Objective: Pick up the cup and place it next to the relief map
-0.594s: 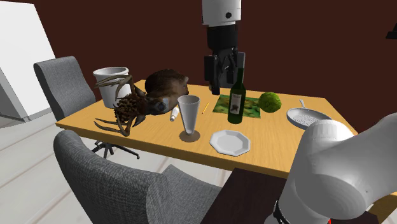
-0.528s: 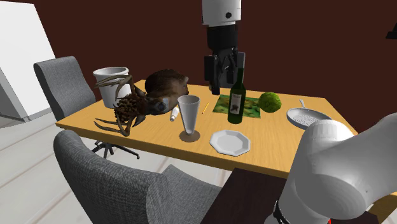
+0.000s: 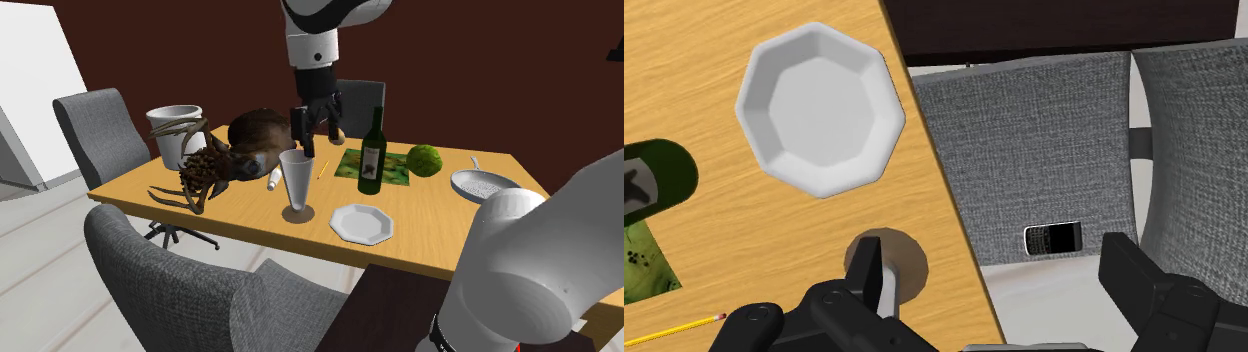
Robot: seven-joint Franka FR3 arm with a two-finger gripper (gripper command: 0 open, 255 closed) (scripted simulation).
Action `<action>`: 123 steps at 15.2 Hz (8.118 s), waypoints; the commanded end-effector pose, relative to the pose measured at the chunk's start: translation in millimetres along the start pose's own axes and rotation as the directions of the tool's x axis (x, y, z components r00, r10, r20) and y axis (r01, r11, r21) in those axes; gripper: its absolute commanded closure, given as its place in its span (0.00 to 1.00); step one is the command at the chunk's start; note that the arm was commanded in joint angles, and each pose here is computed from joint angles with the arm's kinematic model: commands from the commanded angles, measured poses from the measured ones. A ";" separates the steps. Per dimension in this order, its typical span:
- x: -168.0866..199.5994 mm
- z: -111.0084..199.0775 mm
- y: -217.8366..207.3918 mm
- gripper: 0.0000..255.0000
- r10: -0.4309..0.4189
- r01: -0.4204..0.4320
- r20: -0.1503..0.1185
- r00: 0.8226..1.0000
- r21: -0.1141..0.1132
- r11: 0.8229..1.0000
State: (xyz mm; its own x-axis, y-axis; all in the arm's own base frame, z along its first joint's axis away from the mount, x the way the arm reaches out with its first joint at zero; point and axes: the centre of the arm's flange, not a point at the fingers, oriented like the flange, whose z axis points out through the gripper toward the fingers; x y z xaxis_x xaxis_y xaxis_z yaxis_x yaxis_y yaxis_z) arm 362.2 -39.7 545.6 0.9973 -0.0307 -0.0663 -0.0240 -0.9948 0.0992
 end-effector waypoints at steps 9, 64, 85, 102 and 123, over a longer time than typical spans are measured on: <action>114.9 55.7 26.5 0.00 0.052 -0.053 -0.023 0.998 -0.054 0.997; 171.1 -1.7 60.3 1.00 0.080 -0.083 -0.037 0.996 -0.084 0.993; 163.8 -111.8 71.3 1.00 0.080 -0.083 -0.037 0.996 -0.084 0.993; 98.6 -149.4 143.8 1.00 0.080 -0.083 -0.037 0.996 -0.084 0.993; -87.3 -117.8 347.0 1.00 0.080 -0.083 -0.037 0.996 -0.084 0.993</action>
State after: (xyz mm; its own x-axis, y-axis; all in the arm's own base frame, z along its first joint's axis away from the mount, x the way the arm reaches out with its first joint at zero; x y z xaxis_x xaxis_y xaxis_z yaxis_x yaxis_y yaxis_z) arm 283.9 -360.8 702.8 0.9939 -0.1086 -0.0214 -0.1027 -0.9770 0.1869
